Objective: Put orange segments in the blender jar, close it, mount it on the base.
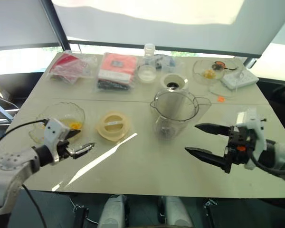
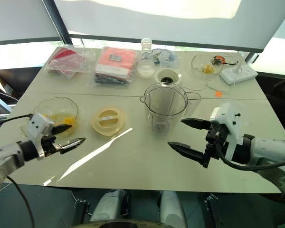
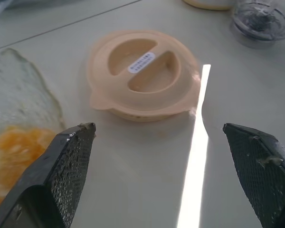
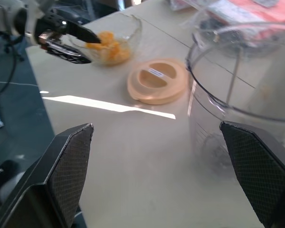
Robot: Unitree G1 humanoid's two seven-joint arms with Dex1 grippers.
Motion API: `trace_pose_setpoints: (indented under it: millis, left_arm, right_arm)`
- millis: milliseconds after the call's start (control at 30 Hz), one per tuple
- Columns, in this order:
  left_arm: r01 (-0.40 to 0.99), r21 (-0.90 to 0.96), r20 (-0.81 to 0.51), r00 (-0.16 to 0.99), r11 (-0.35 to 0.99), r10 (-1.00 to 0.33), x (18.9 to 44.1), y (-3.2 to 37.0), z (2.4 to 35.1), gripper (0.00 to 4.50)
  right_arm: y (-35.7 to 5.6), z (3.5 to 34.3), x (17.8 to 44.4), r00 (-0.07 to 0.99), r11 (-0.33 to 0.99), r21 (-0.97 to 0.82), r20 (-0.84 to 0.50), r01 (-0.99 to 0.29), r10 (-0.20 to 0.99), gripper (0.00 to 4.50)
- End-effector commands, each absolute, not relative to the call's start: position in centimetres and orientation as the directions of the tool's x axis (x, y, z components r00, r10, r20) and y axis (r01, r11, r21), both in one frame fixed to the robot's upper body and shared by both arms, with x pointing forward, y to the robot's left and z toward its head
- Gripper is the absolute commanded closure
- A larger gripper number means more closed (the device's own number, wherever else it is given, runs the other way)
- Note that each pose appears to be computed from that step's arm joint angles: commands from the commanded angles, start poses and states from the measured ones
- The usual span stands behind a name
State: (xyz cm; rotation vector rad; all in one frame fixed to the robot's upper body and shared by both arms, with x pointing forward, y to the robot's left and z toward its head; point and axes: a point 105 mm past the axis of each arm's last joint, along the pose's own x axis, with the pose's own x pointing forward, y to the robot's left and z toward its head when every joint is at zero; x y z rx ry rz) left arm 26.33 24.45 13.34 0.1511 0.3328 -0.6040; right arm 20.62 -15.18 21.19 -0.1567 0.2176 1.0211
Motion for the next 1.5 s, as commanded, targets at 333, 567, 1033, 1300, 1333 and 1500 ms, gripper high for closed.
trace_pose_setpoints:
  millis: [333, 567, 1033, 1300, 1333, 1500]
  left_arm:
    - [0.555, 0.337, -0.514, 0.785, 0.761, -0.345, 29.5, 30.3, 19.1, 0.01]
    - [0.444, 0.269, -0.616, 0.761, 0.855, -0.201, 32.3, 32.5, 15.4, 0.01]
    - [0.551, 0.113, -0.702, 0.633, 0.827, -0.326, 33.1, 30.9, 11.2, 0.01]
    - [0.591, 0.088, -0.737, 0.580, 0.802, -0.347, 34.2, 30.0, 9.2, 0.26]
    - [0.589, 0.088, -0.740, 0.579, 0.804, -0.343, 34.4, 30.0, 9.0, 0.54]
    - [0.591, 0.090, -0.748, 0.572, 0.802, -0.337, 34.7, 30.2, 8.6, 2.97]
  right_arm:
    - [-14.9, 25.4, 21.6, 0.499, 0.482, -0.130, -0.219, -0.867, 0.839, 0.01]
    - [-14.3, 24.6, 22.0, 0.509, 0.491, -0.137, -0.224, -0.860, 0.831, 0.01]
    - [-14.0, 24.6, 22.2, 0.541, 0.520, -0.150, -0.197, -0.841, 0.817, 0.01]
    - [-13.9, 24.7, 22.4, 0.567, 0.542, -0.173, -0.175, -0.822, 0.805, 0.00]
    - [-13.9, 24.7, 22.5, 0.570, 0.544, -0.177, -0.172, -0.820, 0.803, 0.00]
    - [-14.0, 25.0, 22.7, 0.581, 0.552, -0.194, -0.161, -0.811, 0.798, 0.00]
